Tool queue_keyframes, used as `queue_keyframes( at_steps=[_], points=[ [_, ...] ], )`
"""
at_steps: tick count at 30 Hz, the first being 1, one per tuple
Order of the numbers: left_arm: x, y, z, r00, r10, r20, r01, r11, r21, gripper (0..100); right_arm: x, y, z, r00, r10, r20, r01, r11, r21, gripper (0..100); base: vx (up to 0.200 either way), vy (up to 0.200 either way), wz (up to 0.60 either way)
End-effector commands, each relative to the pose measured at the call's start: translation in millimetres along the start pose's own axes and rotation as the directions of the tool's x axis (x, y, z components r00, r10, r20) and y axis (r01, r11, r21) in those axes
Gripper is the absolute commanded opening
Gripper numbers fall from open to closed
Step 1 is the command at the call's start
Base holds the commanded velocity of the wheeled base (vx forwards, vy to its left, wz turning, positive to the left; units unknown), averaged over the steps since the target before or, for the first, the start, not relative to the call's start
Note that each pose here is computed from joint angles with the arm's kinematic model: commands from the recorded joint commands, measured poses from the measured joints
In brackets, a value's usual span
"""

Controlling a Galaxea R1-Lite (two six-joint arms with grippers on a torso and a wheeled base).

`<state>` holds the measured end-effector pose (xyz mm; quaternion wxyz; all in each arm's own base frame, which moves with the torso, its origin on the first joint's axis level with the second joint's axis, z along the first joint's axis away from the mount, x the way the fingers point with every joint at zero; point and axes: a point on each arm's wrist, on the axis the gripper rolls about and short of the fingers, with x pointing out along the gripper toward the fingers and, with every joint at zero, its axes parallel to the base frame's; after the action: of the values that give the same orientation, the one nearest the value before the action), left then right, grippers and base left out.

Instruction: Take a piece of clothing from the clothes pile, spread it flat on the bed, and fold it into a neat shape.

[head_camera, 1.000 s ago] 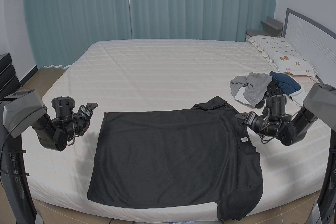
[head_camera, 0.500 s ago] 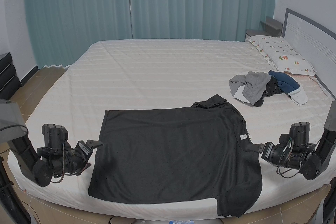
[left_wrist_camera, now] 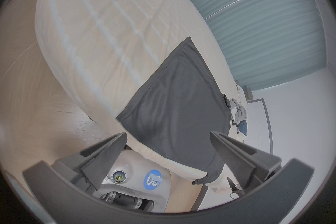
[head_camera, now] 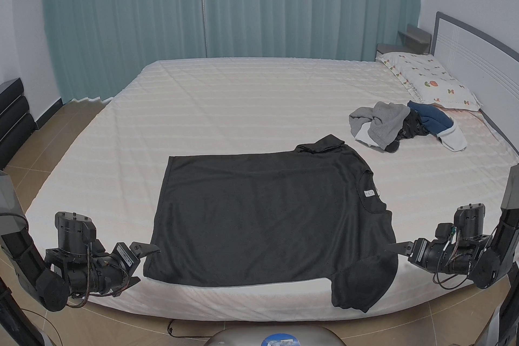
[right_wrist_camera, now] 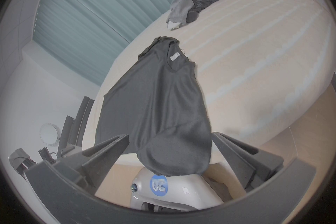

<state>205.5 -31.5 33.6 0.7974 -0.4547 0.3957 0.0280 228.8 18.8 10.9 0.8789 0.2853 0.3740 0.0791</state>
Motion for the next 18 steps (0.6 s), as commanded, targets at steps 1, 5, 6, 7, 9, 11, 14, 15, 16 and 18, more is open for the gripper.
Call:
queue_keyframes(
  at_steps=[1, 5, 6, 7, 9, 11, 14, 15, 16, 18],
  points=[
    [10.6, 4.0, 0.2, 1.0, 0.014, -0.003, -0.014, 1.0, -0.002, 100, 8.1, -7.7, -6.5, 0.999, -0.015, -0.032, 0.015, 1.0, 0.01, 100, 0.0, 0.0, 0.0],
    [19.7, 6.3, 0.8, 1.0, 0.007, 0.001, -0.007, 1.0, 0.006, 100, 7.3, -6.6, -8.7, 0.999, -0.012, -0.034, 0.012, 1.0, 0.006, 100, 0.0, 0.0, 0.0],
    [28.1, 9.1, 2.4, 1.0, 0.012, 0.011, -0.013, 1.0, 0.028, 100, 7.4, -6.1, -8.6, 0.999, -0.009, -0.032, 0.01, 1.0, 0.005, 100, 0.0, 0.0, 0.0],
    [31.7, 10.0, 4.0, 1.0, 0.012, 0.028, -0.014, 0.999, 0.051, 100, 7.2, -5.9, -8.4, 0.999, -0.007, -0.032, 0.007, 1.0, 0.005, 100, 0.0, 0.0, 0.0],
    [35.0, 12.4, 3.7, 0.999, 0.018, 0.039, -0.021, 0.997, 0.079, 100, 7.2, -5.6, -7.9, 1.0, -0.006, -0.029, 0.006, 1.0, 0.004, 100, 0.0, 0.0, 0.0],
    [39.7, 16.9, -0.3, 0.999, 0.039, 0.025, -0.041, 0.994, 0.105, 100, 7.0, -5.4, -7.7, 1.0, -0.005, -0.028, 0.005, 1.0, 0.005, 100, 0.0, 0.0, 0.0],
    [45.0, 18.8, -2.5, 0.999, 0.053, 0.012, -0.054, 0.992, 0.113, 100, 7.0, -5.1, -7.2, 1.0, -0.004, -0.026, 0.004, 1.0, 0.004, 100, 0.0, 0.0, 0.0],
    [45.7, 19.1, -2.4, 0.998, 0.057, 0.016, -0.059, 0.992, 0.112, 100, 7.2, -5.0, -6.8, 1.0, -0.003, -0.024, 0.003, 1.0, 0.005, 100, 0.0, 0.0, 0.0],
    [45.7, 19.1, -2.3, 0.998, 0.06, 0.02, -0.062, 0.992, 0.114, 100, 7.2, -5.0, -6.8, 1.0, -0.003, -0.024, 0.003, 1.0, 0.005, 100, 0.0, 0.0, 0.0],
    [45.9, 19.0, -2.0, 0.998, 0.063, 0.027, -0.066, 0.991, 0.116, 100, 7.2, -5.0, -6.8, 1.0, -0.003, -0.024, 0.003, 1.0, 0.005, 100, 0.0, 0.0, 0.0]
  ],
)
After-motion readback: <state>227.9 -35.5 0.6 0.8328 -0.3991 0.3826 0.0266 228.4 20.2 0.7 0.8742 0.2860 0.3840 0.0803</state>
